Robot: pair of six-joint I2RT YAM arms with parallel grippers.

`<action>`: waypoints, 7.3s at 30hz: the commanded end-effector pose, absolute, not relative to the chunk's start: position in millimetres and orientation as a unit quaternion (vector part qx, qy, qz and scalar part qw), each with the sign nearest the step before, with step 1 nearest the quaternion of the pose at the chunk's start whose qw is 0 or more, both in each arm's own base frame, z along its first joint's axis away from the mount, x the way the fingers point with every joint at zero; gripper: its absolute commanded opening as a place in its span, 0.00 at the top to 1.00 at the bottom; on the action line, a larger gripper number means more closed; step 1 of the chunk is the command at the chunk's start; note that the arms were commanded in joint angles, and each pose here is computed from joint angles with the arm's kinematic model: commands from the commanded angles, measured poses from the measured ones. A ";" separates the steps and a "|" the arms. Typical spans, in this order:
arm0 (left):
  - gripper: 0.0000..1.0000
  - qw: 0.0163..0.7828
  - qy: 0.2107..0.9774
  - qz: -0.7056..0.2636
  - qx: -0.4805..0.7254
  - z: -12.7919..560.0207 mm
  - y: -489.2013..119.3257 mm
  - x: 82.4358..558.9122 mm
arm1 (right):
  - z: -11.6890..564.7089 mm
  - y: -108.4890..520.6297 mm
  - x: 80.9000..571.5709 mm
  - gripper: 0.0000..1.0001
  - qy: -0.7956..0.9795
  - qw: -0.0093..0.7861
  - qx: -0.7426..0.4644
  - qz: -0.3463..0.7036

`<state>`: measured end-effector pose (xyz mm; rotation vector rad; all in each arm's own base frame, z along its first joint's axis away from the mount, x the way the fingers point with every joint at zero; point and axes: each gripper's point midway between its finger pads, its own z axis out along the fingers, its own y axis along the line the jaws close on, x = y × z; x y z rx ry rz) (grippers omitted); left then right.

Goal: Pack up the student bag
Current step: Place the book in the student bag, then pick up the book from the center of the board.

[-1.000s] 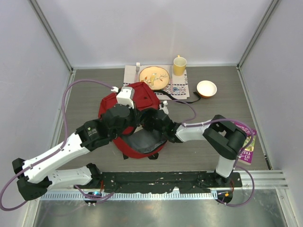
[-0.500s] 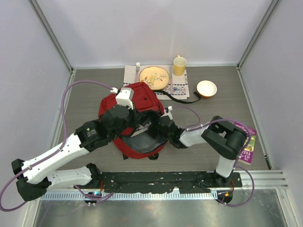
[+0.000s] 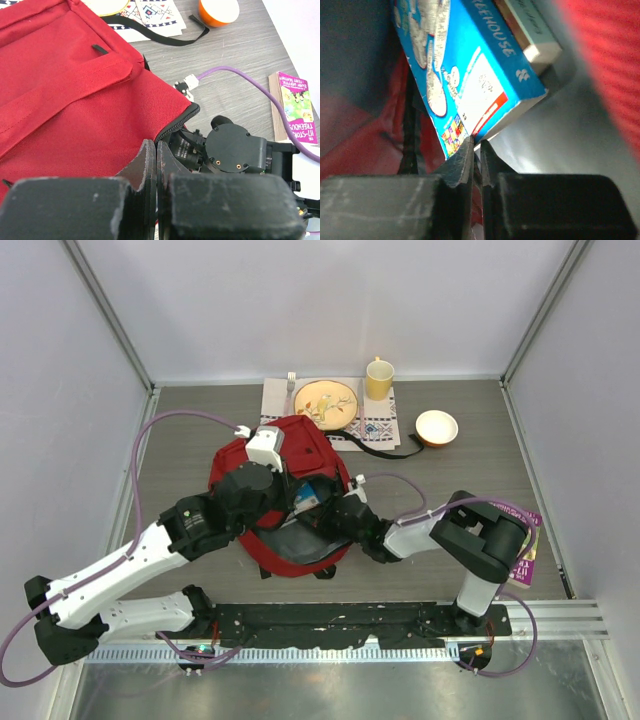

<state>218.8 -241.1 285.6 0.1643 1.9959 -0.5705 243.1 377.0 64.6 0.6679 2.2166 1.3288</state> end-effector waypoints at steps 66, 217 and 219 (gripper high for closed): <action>0.06 0.404 0.819 -0.379 0.148 259.6 -299.8 167.5 | 96.0 -192.0 158.5 0.00 0.631 0.347 0.649 -0.243; 1.00 0.400 0.665 -0.623 0.095 356.2 -418.1 252.0 | 234.3 104.2 254.6 0.04 0.693 0.406 0.206 0.559; 1.00 0.390 0.649 -0.648 0.088 361.1 -419.6 247.4 | 242.5 111.9 256.0 0.04 0.684 0.403 0.202 0.574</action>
